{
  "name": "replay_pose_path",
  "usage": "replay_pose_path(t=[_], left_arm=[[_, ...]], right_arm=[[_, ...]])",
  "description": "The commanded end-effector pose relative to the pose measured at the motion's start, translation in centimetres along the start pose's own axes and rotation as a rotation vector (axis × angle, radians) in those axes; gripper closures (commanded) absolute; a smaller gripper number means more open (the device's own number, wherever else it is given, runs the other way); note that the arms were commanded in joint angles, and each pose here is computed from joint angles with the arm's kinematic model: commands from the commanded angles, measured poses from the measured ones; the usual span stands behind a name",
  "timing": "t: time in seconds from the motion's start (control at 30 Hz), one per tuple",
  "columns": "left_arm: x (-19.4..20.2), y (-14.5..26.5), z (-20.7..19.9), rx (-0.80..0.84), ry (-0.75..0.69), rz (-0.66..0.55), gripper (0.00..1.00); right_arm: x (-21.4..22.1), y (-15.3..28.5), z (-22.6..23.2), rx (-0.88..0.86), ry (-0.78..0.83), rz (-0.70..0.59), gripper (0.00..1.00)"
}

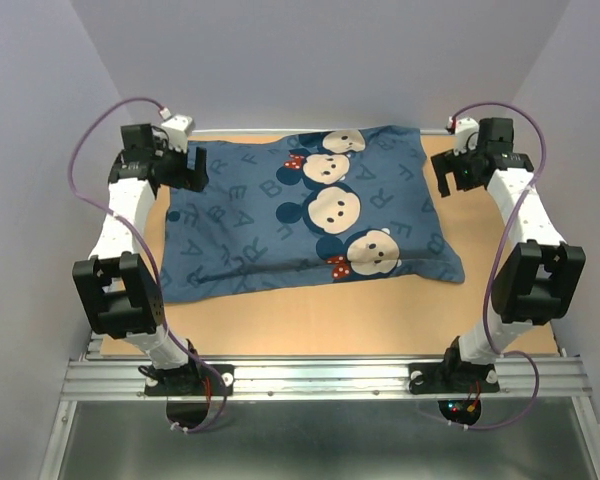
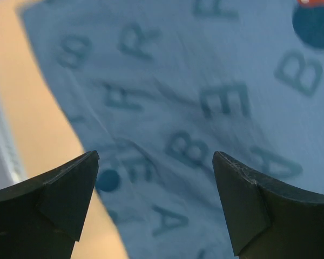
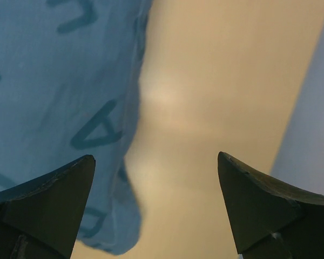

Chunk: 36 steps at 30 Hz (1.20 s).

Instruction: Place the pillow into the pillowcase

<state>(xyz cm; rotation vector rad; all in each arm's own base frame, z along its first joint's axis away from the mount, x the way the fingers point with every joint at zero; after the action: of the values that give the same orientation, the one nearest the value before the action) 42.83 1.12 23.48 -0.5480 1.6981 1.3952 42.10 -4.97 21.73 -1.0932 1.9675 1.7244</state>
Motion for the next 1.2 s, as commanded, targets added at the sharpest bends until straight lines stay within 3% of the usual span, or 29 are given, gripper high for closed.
replay_pose_path(t=[0.0, 0.17, 0.3, 0.43, 0.63, 0.77, 1.03, 1.17], left_arm=[[2.6, 1.9, -3.9, 0.072, -0.031, 0.035, 0.01], [7.6, -0.8, -7.0, 0.143, -0.017, 0.150, 0.01], [10.2, -3.9, -10.0, 0.200, -0.028, 0.245, 0.01], [10.7, -7.5, -11.4, 0.221, -0.021, 0.264, 0.01], [7.3, -10.7, -10.7, 0.208, -0.007, 0.208, 0.01], [6.5, -9.4, -10.9, 0.209, -0.022, 0.183, 0.01], [2.0, -1.4, -10.0, 0.072, -0.025, -0.026, 0.01], [0.4, 2.0, -10.0, 0.040, -0.039, -0.108, 0.01]], right_arm=[[2.9, 0.5, 4.2, -0.184, -0.110, 0.059, 0.00], [4.7, -2.0, 7.8, -0.382, -0.227, 0.117, 0.00], [8.1, -3.8, 9.3, -0.404, -0.277, 0.226, 0.00], [12.9, -3.8, 10.0, -0.351, -0.257, 0.337, 0.00], [17.2, -1.9, 10.8, -0.295, -0.241, 0.417, 0.00], [14.5, -1.7, 8.4, -0.197, -0.221, 0.346, 0.00], [6.0, -2.9, 2.5, -0.044, -0.179, 0.182, 0.00], [1.5, -1.0, 2.3, -0.098, -0.185, 0.041, 0.00]])
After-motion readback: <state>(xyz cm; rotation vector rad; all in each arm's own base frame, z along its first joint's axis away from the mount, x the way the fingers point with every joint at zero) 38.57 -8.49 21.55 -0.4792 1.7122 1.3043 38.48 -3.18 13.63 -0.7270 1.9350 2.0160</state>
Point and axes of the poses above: each gripper's point midway between its finger pads, its own y axis back along the fingers, its own z axis along the line the jaws close on, x = y × z, the point moved 3 cm from there along y, back along the fingers, and after that the axes turned 1 degree about y, right-handed, at the moved point
